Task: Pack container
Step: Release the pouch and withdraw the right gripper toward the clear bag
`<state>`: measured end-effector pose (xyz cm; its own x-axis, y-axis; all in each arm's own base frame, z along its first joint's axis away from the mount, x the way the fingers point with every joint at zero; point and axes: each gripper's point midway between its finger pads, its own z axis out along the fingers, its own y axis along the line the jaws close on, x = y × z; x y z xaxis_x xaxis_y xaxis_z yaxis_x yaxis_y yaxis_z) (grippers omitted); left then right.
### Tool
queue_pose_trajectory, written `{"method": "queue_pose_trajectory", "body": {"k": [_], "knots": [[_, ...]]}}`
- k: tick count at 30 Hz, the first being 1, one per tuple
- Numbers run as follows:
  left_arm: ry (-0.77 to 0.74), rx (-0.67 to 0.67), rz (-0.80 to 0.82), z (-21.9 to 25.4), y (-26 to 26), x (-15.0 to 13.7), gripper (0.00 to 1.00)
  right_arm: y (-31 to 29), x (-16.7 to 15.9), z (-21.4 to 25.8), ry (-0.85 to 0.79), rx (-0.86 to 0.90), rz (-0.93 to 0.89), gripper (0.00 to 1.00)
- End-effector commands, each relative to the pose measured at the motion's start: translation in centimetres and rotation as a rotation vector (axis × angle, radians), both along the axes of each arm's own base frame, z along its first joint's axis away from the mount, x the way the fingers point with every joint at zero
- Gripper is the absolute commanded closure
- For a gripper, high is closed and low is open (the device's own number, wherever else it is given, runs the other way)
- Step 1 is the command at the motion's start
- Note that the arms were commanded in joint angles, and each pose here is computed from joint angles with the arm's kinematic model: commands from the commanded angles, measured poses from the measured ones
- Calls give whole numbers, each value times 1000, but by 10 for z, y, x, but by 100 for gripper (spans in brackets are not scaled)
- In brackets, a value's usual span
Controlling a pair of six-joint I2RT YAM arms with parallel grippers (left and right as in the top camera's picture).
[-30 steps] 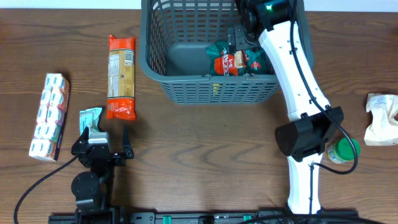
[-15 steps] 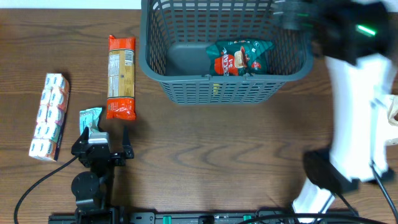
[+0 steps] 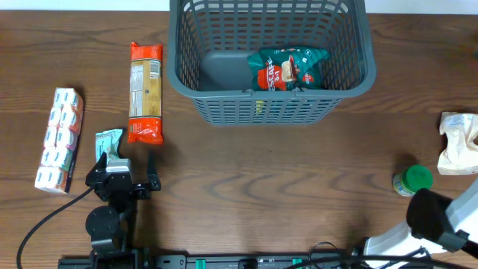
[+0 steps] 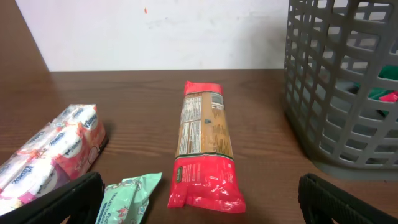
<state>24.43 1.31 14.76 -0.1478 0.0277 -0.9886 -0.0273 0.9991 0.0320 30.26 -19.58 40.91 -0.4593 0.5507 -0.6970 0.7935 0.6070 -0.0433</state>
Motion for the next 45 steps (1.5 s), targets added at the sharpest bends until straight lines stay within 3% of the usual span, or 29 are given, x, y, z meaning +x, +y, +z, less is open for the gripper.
{"method": "queue_pose_trajectory", "body": {"k": [1,11,20,27,37,45], "knots": [[36,9,-1,-16,0,0,1,-28,-13,-31,60,84,-112,1],[36,9,-1,-16,0,0,1,-87,-44,-146,286,246,-326,1],[36,9,-1,-16,0,0,1,-105,-62,-245,274,381,-518,1],[36,9,-1,-16,0,0,1,-97,-30,-282,371,373,-5,1],[36,9,-1,-16,0,0,1,-101,-22,-287,471,287,254,1],[36,9,-1,-16,0,0,2,-104,-17,-328,604,295,436,1]]}}
